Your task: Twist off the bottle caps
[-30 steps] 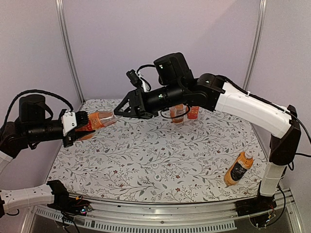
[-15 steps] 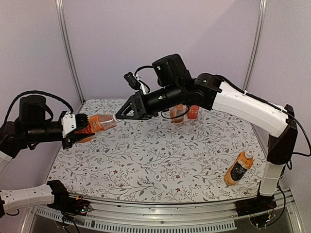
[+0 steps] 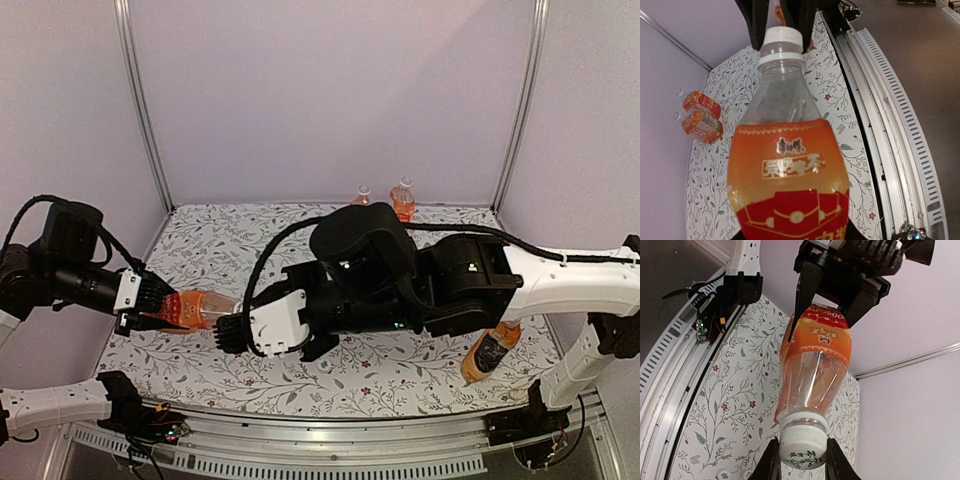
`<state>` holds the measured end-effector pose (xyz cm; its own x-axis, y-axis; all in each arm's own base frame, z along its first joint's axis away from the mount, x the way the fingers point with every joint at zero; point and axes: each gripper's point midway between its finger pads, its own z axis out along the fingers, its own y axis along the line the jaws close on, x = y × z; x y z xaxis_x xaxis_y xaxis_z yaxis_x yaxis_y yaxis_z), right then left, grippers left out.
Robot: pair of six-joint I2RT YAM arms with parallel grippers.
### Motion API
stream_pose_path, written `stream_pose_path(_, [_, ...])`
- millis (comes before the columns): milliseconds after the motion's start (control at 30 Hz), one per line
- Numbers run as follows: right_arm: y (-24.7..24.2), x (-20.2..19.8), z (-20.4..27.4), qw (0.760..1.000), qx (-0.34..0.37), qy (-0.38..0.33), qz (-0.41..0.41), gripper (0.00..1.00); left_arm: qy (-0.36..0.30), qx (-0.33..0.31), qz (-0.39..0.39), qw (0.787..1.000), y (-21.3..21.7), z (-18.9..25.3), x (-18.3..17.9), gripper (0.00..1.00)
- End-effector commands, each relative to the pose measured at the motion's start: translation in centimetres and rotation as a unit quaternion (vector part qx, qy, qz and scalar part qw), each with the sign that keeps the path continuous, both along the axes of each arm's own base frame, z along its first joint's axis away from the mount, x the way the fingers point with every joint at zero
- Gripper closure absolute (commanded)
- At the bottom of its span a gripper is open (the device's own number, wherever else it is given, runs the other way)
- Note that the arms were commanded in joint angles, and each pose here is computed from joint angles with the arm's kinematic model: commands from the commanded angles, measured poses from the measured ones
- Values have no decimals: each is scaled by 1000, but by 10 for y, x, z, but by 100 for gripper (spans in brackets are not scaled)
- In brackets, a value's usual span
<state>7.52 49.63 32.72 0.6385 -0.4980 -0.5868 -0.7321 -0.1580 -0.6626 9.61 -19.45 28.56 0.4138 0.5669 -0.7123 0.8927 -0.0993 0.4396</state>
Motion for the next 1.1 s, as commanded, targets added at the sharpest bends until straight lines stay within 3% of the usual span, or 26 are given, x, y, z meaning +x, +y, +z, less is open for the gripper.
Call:
stream_pose_path(0, [-23, 20, 0, 970, -59, -237, 14, 100, -8, 30, 16, 999, 12, -6, 2, 78])
stream_pose_path(167, [-24, 14, 12, 940, -55, -332, 46, 100, -9, 35, 18, 999, 13, -10, 2, 78])
stream_pose_path(367, [-26, 3, 25, 950, -2, -307, 52, 100, -9, 41, 23, 999, 15, -15, 3, 78])
stream_pose_path(500, [-39, 28, 35, 973, 37, -228, -20, 100, -16, 23, 59, 998, 14, -9, 15, 79])
stream_pose_path(633, [-63, 84, 0, 983, 61, -23, -170, 100, -45, -49, 166, 984, 13, 18, 55, 80])
stream_pose_path(700, [-76, 102, -35, 969, 27, 85, -229, 100, -53, -80, 219, 971, 19, 30, 73, 80])
stream_pose_path(767, [-88, 113, -73, 931, -7, 203, -304, 100, -57, -103, 260, 958, 26, 38, 86, 79])
stream_pose_path(867, [-100, 111, -145, 888, -104, 255, -369, 100, -59, -121, 272, 953, 27, 44, 89, 78])
stream_pose_path(1067, [-107, 111, -240, 812, -189, 325, -446, 100, -49, -127, 264, 955, 24, 41, 87, 78])
